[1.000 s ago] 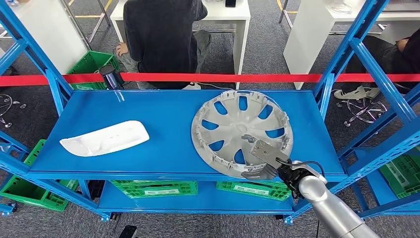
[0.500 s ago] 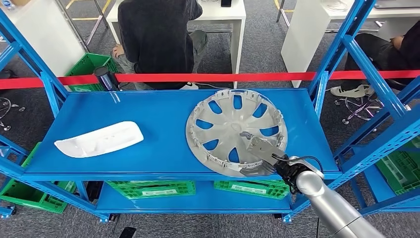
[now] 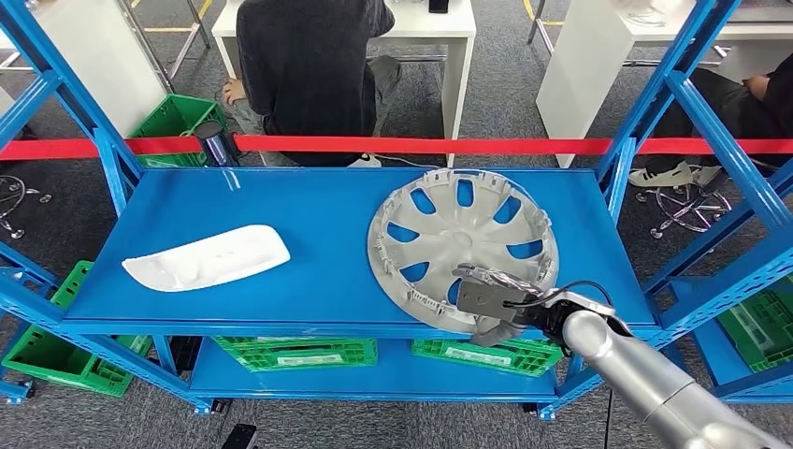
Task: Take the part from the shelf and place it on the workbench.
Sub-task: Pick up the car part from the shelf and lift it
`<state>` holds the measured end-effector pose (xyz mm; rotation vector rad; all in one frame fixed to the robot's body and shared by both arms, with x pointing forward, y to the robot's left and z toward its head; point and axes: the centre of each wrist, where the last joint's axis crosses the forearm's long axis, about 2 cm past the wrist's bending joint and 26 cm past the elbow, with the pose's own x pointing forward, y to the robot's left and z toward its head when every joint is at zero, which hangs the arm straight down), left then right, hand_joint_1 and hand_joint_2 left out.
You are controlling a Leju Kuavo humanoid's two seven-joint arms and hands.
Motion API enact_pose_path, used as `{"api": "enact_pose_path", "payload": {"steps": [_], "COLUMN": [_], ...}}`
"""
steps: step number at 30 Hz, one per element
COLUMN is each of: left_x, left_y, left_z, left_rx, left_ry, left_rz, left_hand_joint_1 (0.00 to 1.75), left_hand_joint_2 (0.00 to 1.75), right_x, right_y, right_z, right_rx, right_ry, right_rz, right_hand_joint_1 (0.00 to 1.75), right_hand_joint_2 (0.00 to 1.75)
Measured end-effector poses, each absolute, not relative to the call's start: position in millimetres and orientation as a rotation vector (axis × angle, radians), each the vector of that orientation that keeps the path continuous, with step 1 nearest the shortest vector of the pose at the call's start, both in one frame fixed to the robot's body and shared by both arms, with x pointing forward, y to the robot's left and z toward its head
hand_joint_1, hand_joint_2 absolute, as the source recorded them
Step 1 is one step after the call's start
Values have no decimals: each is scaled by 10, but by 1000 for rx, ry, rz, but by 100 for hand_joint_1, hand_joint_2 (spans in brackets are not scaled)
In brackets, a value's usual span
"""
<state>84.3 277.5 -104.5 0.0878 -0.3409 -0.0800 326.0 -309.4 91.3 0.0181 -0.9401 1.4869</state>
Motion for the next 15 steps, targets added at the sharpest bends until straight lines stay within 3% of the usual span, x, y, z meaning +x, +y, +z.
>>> {"api": "enact_pose_path", "payload": {"steps": [15], "left_x": [913], "left_y": [2790], "left_z": [-1031], "left_rx": [77], "left_ry": [-358], "left_rz": [-96], "left_hand_joint_1": [0], "left_hand_joint_2": [0], "right_x": [3585], "right_y": [-3332], "right_z": [1244], "right_rx": [-278], "right_ry": [-754], "right_rz": [1966], "right_hand_joint_1": [0], "right_hand_joint_2": [175]}}
